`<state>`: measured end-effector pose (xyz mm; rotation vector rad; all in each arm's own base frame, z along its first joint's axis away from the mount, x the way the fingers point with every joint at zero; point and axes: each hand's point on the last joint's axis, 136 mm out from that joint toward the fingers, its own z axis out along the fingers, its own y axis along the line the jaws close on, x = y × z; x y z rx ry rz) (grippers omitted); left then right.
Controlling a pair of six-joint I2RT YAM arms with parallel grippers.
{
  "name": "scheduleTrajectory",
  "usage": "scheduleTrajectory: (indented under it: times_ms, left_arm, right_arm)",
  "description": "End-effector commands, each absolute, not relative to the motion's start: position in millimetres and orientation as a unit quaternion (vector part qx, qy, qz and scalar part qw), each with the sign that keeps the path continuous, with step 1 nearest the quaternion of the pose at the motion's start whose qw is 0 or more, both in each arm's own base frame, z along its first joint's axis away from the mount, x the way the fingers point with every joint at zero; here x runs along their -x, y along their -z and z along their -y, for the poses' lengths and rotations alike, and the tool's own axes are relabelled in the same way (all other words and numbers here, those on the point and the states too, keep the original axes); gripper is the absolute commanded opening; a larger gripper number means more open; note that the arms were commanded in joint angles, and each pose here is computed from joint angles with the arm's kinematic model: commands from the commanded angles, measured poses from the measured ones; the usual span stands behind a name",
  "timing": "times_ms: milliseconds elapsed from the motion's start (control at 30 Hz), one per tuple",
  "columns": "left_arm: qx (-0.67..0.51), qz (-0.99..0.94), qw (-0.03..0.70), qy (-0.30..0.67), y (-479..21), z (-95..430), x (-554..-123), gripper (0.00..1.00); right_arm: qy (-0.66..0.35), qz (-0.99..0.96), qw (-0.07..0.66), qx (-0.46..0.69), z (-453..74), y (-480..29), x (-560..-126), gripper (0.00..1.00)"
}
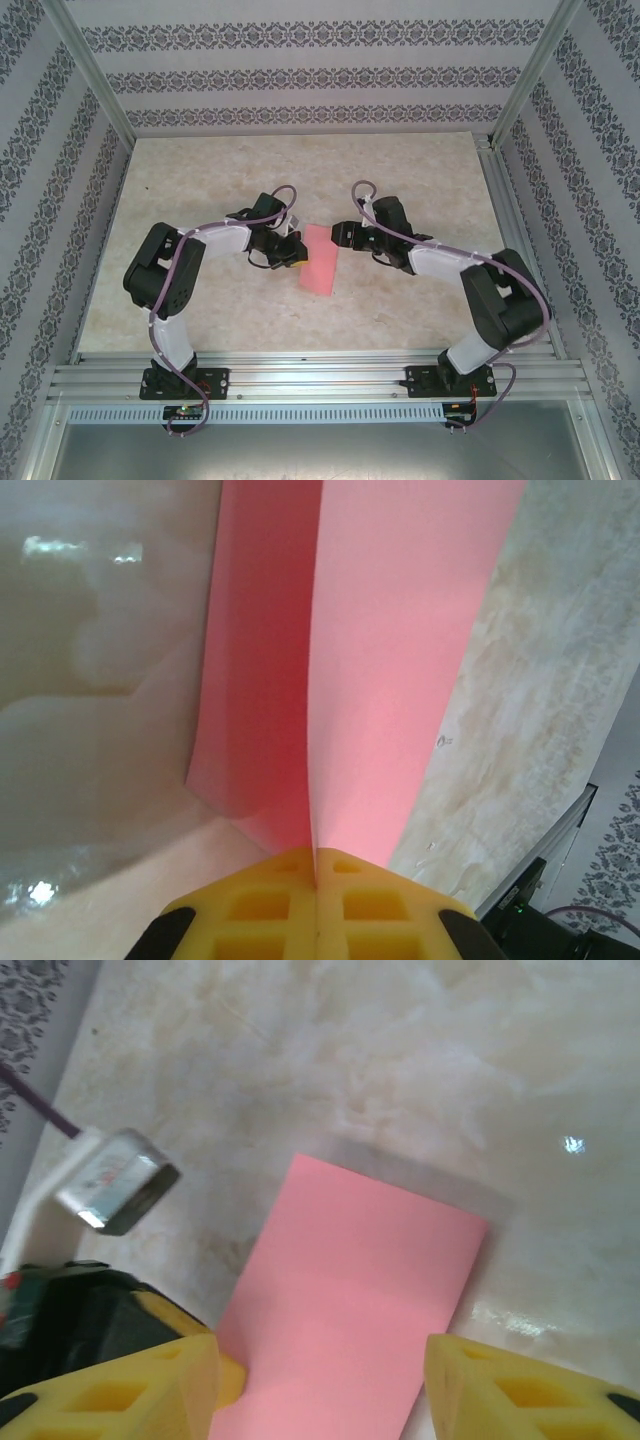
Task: Fold a paper plane with a square sheet of paper (fold left side to right side)
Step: Third fold the triangle at the center of the table.
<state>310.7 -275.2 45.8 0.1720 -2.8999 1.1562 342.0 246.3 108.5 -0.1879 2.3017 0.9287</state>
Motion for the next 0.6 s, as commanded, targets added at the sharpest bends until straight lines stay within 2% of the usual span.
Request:
scheduleTrajectory:
  times_ms: [0,133,233,300,567]
  left_arm:
    - [-0.068,0.932,0.027,-0.355,-68.6,277.0,-305.7,0.0]
    - [-0.068,0.935,0.065,-0.341,-74.0,277.3,-299.3,0.0]
    - [-0.07,0.934,0.087,-0.338,-75.9,279.4,-297.4,0.0]
    - [-0.074,0.934,0.094,-0.338,-76.3,280.4,-298.1,0.0]
    - [-0.08,0.933,0.103,-0.336,-77.3,283.7,-302.3,0.0]
  right_arm:
    - [-0.316,-0.878,0.328,0.145,-254.7,-100.8,-303.0,0.6]
    - [-0.291,-0.867,0.341,0.218,-281.1,-103.0,-261.6,0.65]
    - [-0.229,-0.867,0.355,0.265,-291.1,-100.2,-243.1,0.69]
    - [-0.203,-0.864,0.364,0.282,-294.7,-99.6,-238.6,0.72]
    - [-0.14,-0.854,0.363,0.345,-317.9,-96.1,-237.7,0.72]
